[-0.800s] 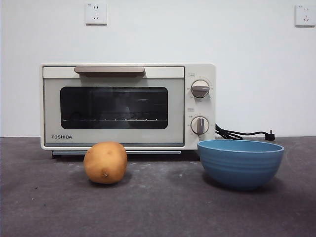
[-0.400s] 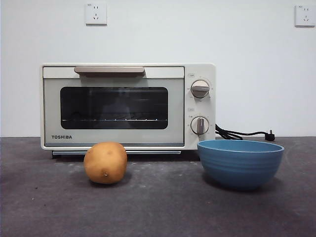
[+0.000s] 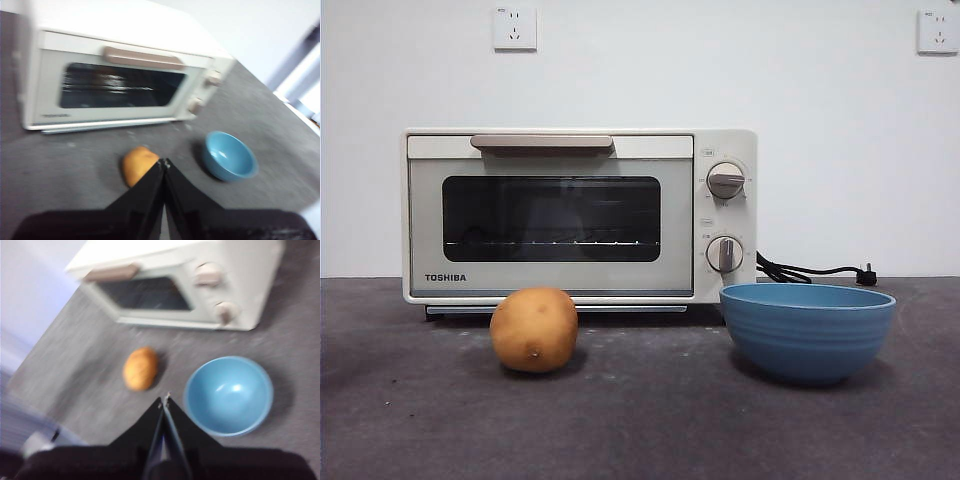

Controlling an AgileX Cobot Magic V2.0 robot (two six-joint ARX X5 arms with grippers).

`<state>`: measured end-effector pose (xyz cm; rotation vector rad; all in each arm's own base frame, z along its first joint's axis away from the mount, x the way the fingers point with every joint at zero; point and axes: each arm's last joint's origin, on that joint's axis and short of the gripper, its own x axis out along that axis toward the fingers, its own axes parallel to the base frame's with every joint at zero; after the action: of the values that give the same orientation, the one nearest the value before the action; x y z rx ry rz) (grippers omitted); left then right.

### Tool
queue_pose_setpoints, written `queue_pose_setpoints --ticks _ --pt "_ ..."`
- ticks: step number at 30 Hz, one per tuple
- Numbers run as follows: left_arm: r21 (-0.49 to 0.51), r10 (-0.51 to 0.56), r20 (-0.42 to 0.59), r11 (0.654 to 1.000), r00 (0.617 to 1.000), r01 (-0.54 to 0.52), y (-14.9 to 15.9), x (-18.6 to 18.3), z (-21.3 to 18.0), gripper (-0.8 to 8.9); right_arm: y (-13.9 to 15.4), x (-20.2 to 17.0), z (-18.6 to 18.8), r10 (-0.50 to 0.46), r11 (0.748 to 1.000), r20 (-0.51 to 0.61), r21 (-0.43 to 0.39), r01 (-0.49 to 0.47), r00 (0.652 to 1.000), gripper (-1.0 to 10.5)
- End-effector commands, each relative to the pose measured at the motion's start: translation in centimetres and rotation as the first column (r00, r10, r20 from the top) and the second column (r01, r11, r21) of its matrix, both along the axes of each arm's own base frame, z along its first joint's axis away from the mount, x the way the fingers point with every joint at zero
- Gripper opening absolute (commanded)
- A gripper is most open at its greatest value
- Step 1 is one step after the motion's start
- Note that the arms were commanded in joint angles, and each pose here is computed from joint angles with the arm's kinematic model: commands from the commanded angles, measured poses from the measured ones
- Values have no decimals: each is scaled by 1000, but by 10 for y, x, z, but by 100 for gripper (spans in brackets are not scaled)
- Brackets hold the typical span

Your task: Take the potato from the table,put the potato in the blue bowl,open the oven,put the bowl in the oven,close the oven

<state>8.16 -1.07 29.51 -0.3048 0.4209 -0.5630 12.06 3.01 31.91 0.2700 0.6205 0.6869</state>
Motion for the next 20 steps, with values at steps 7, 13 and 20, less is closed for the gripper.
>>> queue_pose_setpoints --ticks 7,13,20 --pt "30 -159 -52 987 986 161 -4 -4 21 -8 12 0 32 233 968 -10 -94 -233 972 -12" --pt "38 -159 -23 986 987 160 -4 -7 31 -8 17 -2 33 274 957 2 -95 -273 962 18" --pt "38 -159 -23 986 987 160 -4 -7 31 -8 17 -1 33 264 961 -13 -80 -264 964 553"
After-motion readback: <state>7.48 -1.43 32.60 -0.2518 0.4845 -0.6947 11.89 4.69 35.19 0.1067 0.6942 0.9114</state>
